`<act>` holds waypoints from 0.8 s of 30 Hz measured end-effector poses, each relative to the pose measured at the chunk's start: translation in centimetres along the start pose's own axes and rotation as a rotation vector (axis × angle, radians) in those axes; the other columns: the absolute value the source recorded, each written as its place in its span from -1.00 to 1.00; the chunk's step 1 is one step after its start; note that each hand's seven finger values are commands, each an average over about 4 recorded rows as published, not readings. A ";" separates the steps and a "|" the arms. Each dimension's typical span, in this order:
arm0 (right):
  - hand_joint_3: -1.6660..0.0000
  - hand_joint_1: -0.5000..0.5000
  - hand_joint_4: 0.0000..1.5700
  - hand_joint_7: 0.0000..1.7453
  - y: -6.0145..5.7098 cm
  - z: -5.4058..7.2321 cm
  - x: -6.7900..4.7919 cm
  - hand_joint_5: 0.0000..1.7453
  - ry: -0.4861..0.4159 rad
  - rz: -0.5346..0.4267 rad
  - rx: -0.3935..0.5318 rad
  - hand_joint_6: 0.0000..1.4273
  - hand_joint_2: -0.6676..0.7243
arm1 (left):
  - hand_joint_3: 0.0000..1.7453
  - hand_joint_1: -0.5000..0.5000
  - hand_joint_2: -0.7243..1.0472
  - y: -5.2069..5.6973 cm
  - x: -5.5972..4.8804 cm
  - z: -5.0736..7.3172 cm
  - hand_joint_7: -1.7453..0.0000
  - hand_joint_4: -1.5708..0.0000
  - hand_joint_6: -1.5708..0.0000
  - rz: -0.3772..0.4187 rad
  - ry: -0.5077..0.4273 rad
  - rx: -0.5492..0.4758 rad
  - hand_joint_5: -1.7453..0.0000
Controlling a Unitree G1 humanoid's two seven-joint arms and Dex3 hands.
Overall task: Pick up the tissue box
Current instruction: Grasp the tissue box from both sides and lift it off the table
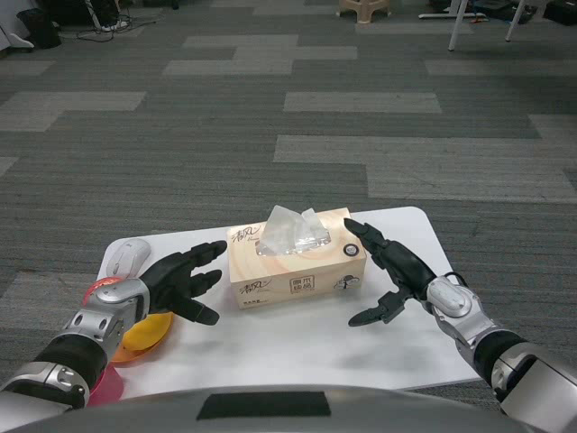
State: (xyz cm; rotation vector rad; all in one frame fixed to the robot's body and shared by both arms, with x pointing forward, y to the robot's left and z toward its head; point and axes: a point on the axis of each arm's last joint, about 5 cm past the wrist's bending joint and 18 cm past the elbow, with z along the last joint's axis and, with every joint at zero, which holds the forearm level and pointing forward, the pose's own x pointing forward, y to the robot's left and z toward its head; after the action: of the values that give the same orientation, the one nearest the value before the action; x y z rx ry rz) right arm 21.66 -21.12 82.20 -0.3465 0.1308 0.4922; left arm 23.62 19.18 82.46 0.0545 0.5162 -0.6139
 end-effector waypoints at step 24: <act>0.62 -0.75 -1.00 -1.00 0.1 -0.1 -0.1 -0.92 0.008 -0.042 -0.007 -1.00 -0.07 | -0.80 1.00 1.00 -0.9 1.1 0.5 1.00 1.00 1.00 0.023 -0.042 0.053 1.00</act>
State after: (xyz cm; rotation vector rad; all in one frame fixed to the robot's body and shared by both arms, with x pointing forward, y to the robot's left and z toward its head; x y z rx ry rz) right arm 21.54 -21.06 82.08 -0.3579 0.1295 0.4501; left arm 24.15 17.73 82.48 0.0980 0.4584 -0.6049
